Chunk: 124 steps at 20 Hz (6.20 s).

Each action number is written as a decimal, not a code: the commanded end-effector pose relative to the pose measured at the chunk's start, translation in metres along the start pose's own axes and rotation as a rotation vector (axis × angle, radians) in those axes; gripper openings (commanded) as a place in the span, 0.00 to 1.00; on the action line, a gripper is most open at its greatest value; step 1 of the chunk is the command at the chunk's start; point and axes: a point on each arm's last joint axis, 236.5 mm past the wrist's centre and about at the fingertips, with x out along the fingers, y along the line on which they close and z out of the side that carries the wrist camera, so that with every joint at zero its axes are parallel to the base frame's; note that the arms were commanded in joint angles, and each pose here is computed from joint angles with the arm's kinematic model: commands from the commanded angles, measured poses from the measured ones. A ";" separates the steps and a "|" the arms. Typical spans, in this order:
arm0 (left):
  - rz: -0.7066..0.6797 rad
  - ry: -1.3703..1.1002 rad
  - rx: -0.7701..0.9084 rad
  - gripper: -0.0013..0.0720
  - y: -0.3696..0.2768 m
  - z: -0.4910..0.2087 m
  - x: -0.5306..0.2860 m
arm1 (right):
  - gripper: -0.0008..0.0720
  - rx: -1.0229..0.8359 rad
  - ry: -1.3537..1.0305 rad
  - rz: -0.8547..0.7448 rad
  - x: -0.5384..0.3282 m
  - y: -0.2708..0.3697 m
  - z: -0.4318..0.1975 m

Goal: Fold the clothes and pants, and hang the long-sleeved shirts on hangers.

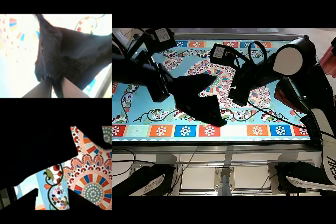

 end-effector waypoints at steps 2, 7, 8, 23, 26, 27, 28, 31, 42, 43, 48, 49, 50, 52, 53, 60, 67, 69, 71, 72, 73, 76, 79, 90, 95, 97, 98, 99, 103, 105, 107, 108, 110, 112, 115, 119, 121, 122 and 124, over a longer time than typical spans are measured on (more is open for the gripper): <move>0.057 -0.094 0.082 0.13 0.004 0.029 -0.023 | 0.63 0.000 -0.012 0.011 -0.002 0.003 0.002; 0.057 -0.093 0.089 0.13 0.004 0.029 -0.024 | 0.84 -0.001 -0.021 0.009 -0.002 0.003 0.005; 0.057 -0.093 0.089 0.13 0.004 0.029 -0.024 | 0.84 0.002 -0.021 0.010 0.000 0.003 0.005; 0.056 -0.094 0.078 0.13 0.004 0.029 -0.024 | 0.84 0.109 0.034 0.059 0.059 0.027 -0.001; 0.056 -0.094 0.078 0.13 0.004 0.029 -0.024 | 0.84 0.120 0.094 0.074 0.078 0.031 -0.022; 0.056 -0.094 0.078 0.13 0.004 0.029 -0.024 | 0.84 0.123 0.120 0.072 0.088 0.032 -0.033; 0.056 -0.094 0.078 0.13 0.004 0.029 -0.024 | 0.84 0.126 0.134 0.067 0.098 0.032 -0.041; 0.056 -0.094 0.077 0.13 0.003 0.029 -0.024 | 0.75 0.175 0.119 0.053 0.129 0.026 -0.058; 0.056 -0.096 0.070 0.13 0.004 0.029 -0.024 | 0.28 0.295 0.084 0.059 0.171 0.025 -0.090; 0.056 -0.095 0.070 0.13 0.004 0.029 -0.024 | 0.13 0.296 0.082 0.057 0.171 0.025 -0.090; 0.088 -0.092 0.065 0.13 0.011 0.029 -0.025 | 0.04 0.377 0.126 0.005 0.167 0.013 -0.103; 0.111 -0.087 0.063 0.13 0.017 0.028 -0.025 | 0.04 0.405 0.139 -0.005 0.159 0.007 -0.108; 0.136 -0.085 0.039 0.13 0.023 0.027 -0.026 | 0.03 0.423 0.145 -0.011 0.144 0.002 -0.110; 0.153 -0.080 0.018 0.13 0.027 0.025 -0.026 | 0.03 0.429 0.117 -0.042 0.098 -0.010 -0.102; 0.153 -0.080 0.018 0.13 0.027 0.025 -0.026 | 0.03 0.426 0.080 -0.072 0.068 -0.017 -0.093; 0.108 -0.086 -0.043 0.13 0.015 0.025 -0.028 | 0.03 0.408 -0.069 -0.073 -0.053 0.023 -0.071; 0.119 -0.178 -0.237 0.13 -0.006 0.026 -0.075 | 0.03 0.427 -0.191 -0.007 -0.104 0.059 -0.049; 0.107 -0.219 -0.306 0.13 -0.014 0.029 -0.088 | 0.03 0.453 -0.236 -0.020 -0.128 0.060 -0.038; 0.049 -0.273 -0.341 0.13 -0.028 0.040 -0.095 | 0.03 0.433 -0.305 -0.020 -0.157 0.066 -0.022; 0.010 -0.300 -0.352 0.13 -0.037 0.047 -0.098 | 0.03 0.426 -0.334 -0.018 -0.169 0.070 -0.016; -0.023 -0.318 -0.367 0.13 -0.043 0.052 -0.100 | 0.03 0.433 -0.351 -0.022 -0.179 0.072 -0.013; -0.054 -0.330 -0.484 0.13 -0.041 0.059 -0.095 | 0.03 0.461 -0.360 -0.033 -0.187 0.071 -0.012; -0.030 -0.219 -0.640 0.13 -0.022 0.042 -0.063 | 0.03 0.513 -0.320 -0.043 -0.173 0.058 -0.015; 0.057 0.336 -0.794 0.13 0.008 -0.113 0.142 | 0.03 0.621 0.147 -0.162 -0.025 -0.044 -0.075; 0.171 0.196 -0.720 0.13 0.065 -0.117 0.180 | 0.03 0.570 0.085 -0.350 0.012 -0.113 -0.067; 0.228 0.110 -0.665 0.13 0.090 -0.104 0.194 | 0.03 0.557 0.064 -0.380 0.028 -0.129 -0.063; 0.238 0.096 -0.631 0.13 0.096 -0.103 0.203 | 0.03 0.564 0.076 -0.372 0.040 -0.133 -0.066; 0.239 0.095 -0.612 0.13 0.099 -0.104 0.214 | 0.03 0.569 0.100 -0.357 0.053 -0.133 -0.071; 0.240 0.218 -0.524 0.13 0.099 -0.138 0.252 | 0.03 0.561 0.185 -0.348 0.099 -0.139 -0.096; 0.185 0.285 -0.443 0.13 0.086 -0.150 0.262 | 0.03 0.569 0.229 -0.332 0.116 -0.136 -0.113; 0.127 0.340 -0.363 0.13 0.072 -0.157 0.261 | 0.03 0.602 0.298 -0.298 0.126 -0.125 -0.140; 0.089 0.369 -0.318 0.13 0.063 -0.160 0.258 | 0.03 0.614 0.356 -0.266 0.128 -0.113 -0.153; 0.011 0.424 -0.250 0.13 0.045 -0.167 0.249 | 0.03 0.617 0.428 -0.192 0.129 -0.088 -0.163; -0.079 0.476 -0.199 0.13 0.024 -0.173 0.235 | 0.03 0.610 0.448 -0.121 0.130 -0.064 -0.160; -0.169 0.536 -0.181 0.13 0.002 -0.180 0.210 | 0.03 0.600 0.517 -0.079 0.116 -0.038 -0.170; -0.222 0.513 -0.181 0.13 -0.014 -0.168 0.182 | 0.03 0.620 0.544 -0.031 0.085 -0.008 -0.178; -0.243 0.530 -0.184 0.13 -0.022 -0.169 0.166 | 0.03 0.649 0.479 0.018 0.075 0.010 -0.164; -0.256 0.539 -0.186 0.13 -0.026 -0.170 0.159 | 0.03 0.651 0.454 0.033 0.071 0.018 -0.156; -0.309 0.527 -0.203 0.13 -0.040 -0.164 0.151 | 0.03 0.646 0.429 0.059 0.069 0.034 -0.143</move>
